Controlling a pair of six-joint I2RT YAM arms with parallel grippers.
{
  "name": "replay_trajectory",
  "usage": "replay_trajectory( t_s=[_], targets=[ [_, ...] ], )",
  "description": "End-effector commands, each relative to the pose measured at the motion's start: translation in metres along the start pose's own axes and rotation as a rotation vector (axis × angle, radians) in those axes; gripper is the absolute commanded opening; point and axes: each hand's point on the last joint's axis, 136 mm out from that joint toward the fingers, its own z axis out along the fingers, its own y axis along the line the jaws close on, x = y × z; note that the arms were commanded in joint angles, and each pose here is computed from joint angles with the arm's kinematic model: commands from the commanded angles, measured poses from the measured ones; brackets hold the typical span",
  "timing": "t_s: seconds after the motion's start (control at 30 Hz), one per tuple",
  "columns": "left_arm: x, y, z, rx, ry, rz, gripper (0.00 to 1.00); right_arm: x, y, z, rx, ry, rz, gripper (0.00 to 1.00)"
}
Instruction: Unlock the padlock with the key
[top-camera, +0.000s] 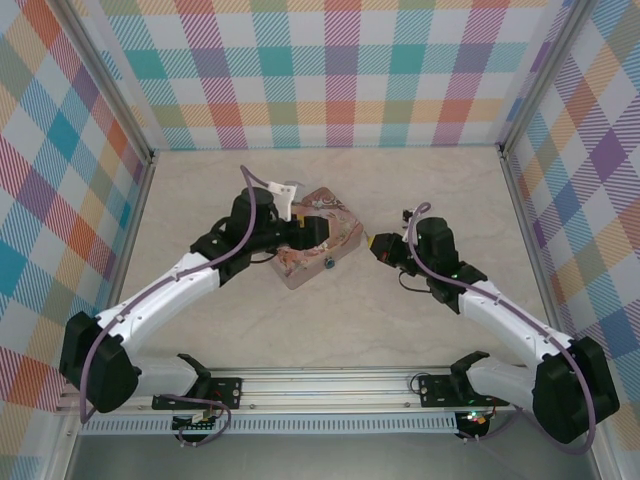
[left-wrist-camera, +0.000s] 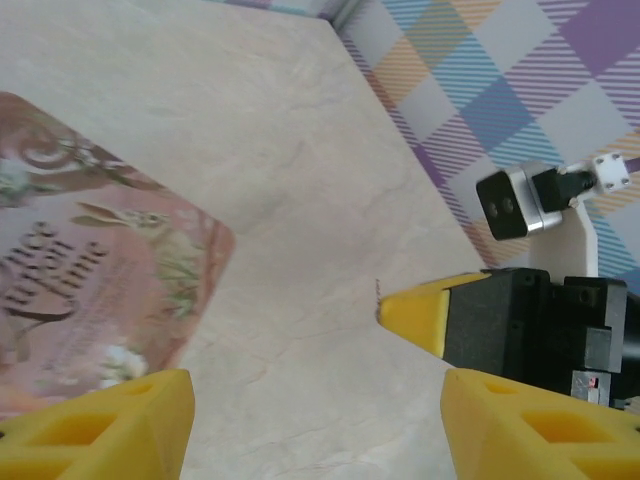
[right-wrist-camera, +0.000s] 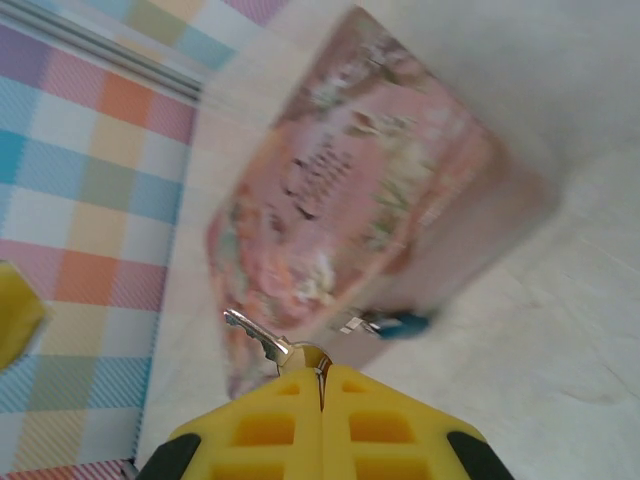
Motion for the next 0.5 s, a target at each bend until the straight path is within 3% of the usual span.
replay_trajectory(
  t_s=[0.0, 0.47],
  targets=[
    [-0.014, -0.038, 0.006, 0.121, -0.021, -0.015, 0.65, -0.023, 0.051, -0.008, -0.163, -0.086, -0.078, 0.0],
    [-0.011, -0.05, 0.035, 0.146, -0.022, -0.045, 0.52, -0.011, 0.078, -0.007, -0.231, -0.072, -0.128, 0.0]
  ],
)
